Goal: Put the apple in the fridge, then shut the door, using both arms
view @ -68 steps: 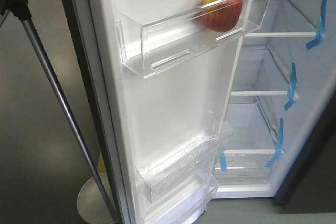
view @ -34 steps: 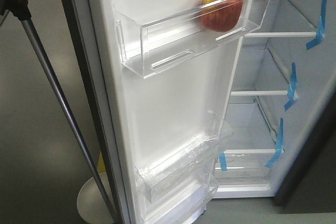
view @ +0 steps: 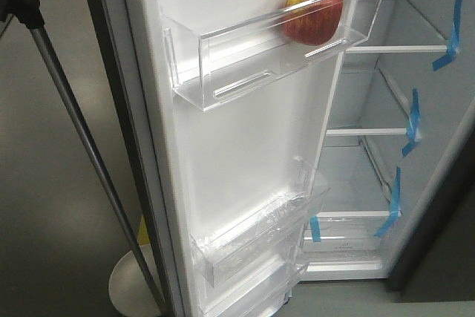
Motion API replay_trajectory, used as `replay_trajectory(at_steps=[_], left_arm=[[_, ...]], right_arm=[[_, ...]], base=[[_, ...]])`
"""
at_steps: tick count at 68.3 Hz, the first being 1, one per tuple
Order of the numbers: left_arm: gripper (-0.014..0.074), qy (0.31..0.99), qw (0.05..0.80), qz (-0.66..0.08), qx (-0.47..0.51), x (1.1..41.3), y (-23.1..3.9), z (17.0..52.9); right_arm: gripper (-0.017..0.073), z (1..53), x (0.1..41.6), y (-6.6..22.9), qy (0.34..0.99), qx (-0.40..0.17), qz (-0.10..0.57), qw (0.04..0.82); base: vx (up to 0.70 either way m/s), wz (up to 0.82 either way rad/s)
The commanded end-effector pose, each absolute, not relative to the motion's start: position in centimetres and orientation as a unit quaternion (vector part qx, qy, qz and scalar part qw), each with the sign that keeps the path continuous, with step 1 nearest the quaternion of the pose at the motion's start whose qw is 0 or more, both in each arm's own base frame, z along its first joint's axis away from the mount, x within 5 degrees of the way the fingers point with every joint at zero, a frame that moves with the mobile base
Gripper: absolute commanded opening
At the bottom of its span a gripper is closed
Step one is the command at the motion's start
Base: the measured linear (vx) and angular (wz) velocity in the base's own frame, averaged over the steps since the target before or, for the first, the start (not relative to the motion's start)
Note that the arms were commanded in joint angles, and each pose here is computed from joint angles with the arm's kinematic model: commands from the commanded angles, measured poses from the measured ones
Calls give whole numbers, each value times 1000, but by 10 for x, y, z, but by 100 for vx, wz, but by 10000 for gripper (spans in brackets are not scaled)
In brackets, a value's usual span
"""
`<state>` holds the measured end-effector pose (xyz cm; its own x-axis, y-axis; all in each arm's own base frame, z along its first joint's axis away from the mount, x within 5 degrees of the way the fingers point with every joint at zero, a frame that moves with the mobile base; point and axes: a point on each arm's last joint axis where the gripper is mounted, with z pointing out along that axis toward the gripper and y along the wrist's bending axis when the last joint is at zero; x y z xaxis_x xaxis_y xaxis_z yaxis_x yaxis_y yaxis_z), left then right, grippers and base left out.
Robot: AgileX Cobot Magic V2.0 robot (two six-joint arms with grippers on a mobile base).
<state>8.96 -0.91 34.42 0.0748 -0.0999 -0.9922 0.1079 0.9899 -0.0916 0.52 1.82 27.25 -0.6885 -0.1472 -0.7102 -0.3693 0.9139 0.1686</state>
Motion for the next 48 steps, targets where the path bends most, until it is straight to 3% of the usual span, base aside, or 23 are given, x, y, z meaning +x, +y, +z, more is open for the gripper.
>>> replay_trajectory(at_steps=[1,13,31,48], left_arm=[[-6,706,705,-68,8,111,-12,357],[-6,804,591,-61,17,152,-17,348],[-6,915,401,-50,22,207,-24,306],[-6,934,353,-47,20,250,-28,283]], right_arm=[[583,282,8,19,896,-138,157,392],[583,282,8,19,896,-138,157,391],[583,282,8,19,896,-138,157,391],[583,282,8,19,896,-138,157,391]], base=[[0,0],[0,0],[0,0],[0,0]])
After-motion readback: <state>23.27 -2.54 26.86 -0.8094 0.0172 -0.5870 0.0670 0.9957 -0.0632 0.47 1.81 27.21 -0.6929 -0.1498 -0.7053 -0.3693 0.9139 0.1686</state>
